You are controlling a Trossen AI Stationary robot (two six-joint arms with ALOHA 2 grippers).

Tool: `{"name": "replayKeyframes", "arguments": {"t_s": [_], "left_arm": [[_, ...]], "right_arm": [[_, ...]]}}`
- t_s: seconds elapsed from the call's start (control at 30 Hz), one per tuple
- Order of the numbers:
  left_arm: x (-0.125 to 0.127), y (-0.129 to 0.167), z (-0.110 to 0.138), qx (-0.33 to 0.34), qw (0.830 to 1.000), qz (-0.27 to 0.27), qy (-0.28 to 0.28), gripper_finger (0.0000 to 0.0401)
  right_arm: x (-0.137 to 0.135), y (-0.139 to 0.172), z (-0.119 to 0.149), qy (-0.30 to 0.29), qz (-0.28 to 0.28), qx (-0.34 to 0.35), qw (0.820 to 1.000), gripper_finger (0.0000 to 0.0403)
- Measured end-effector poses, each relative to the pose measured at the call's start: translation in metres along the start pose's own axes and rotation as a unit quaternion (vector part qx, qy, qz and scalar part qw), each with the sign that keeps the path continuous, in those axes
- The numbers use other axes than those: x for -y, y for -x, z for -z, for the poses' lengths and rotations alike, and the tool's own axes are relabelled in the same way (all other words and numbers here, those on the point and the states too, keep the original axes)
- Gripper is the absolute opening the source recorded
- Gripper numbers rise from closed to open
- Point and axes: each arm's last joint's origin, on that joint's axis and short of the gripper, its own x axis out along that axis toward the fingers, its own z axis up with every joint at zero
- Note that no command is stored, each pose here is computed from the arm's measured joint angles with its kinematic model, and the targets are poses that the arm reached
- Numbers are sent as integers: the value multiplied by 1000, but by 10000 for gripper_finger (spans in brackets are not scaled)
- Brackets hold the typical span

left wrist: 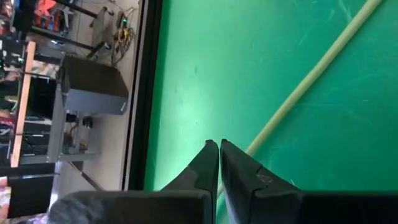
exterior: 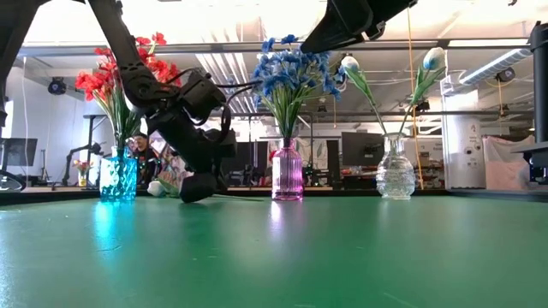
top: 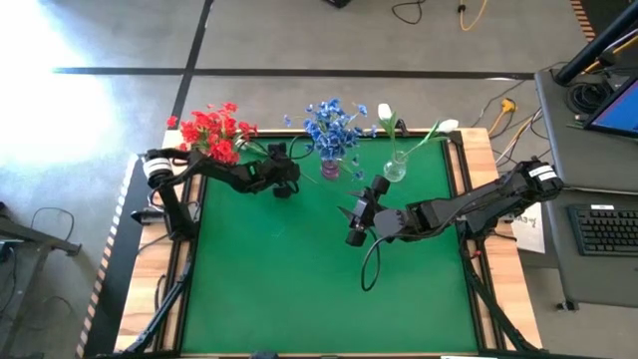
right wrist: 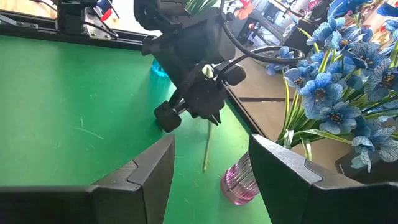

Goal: Sort flowers into vase by color
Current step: Put the white flower into the transparent vase

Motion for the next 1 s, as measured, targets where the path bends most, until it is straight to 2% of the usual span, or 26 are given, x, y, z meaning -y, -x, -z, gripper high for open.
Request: {"name": "replayKeyframes", "arguments": {"t_s": [0.07,0.2,0.47,0.63,0.87,1.0], "left_arm": [[0,-2,2,-1,1000,5,4,0],[0,-6,5,26,998,46,19,0],[0,-6,7,12,998,52,35,0],[1,-4,8,17,991,80,105,0],[2,-4,8,15,982,92,164,0],[2,-1,9,5,979,101,176,0]], "right_arm": [[0,0,0,0,0,0,1000,199],[0,0,0,-11,0,0,1000,199],[0,0,0,-24,-1,0,1000,199],[0,0,-1,-33,-1,3,999,199],[0,0,-1,-38,-1,3,999,199],[0,0,-1,-38,-1,3,999,199]]}}
